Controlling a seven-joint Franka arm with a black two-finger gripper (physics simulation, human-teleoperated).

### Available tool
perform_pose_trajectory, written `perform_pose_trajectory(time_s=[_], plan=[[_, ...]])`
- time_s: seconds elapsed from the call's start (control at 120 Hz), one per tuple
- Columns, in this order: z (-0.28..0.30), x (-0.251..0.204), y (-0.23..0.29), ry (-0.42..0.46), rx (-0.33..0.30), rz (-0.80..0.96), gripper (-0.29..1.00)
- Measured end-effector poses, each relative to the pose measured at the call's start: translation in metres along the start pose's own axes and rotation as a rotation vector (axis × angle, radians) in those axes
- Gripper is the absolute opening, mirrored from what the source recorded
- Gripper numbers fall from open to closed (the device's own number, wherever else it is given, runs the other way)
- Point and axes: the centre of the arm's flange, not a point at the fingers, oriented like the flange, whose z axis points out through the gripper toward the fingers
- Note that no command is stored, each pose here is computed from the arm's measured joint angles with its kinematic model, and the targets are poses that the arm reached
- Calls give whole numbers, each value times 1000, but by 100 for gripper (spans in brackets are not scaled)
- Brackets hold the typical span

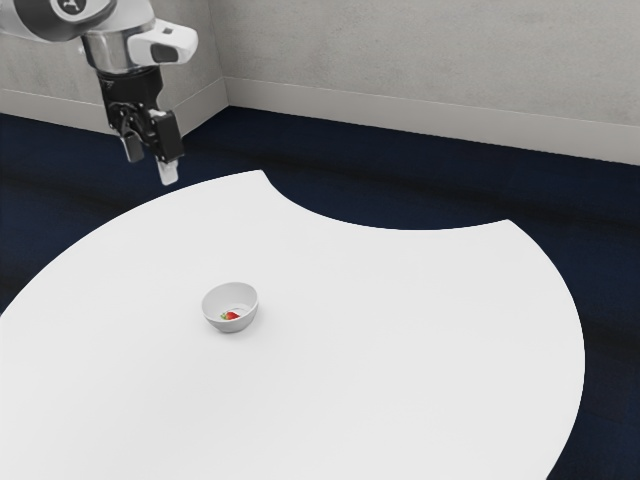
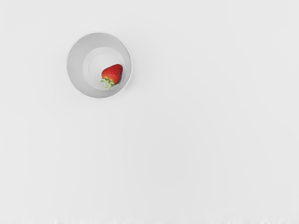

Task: Take strawberry from the bowl

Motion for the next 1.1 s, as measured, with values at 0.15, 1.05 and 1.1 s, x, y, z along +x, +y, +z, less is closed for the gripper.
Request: perform_pose_trajectory(time_s=[0.15, 1.05, 1.1], plan=[[0, -2, 0, -1, 2, 4, 70], [260, 96, -9, -56, -26, 267, 70], [269, 102, -17, -49, -23, 268, 70]])
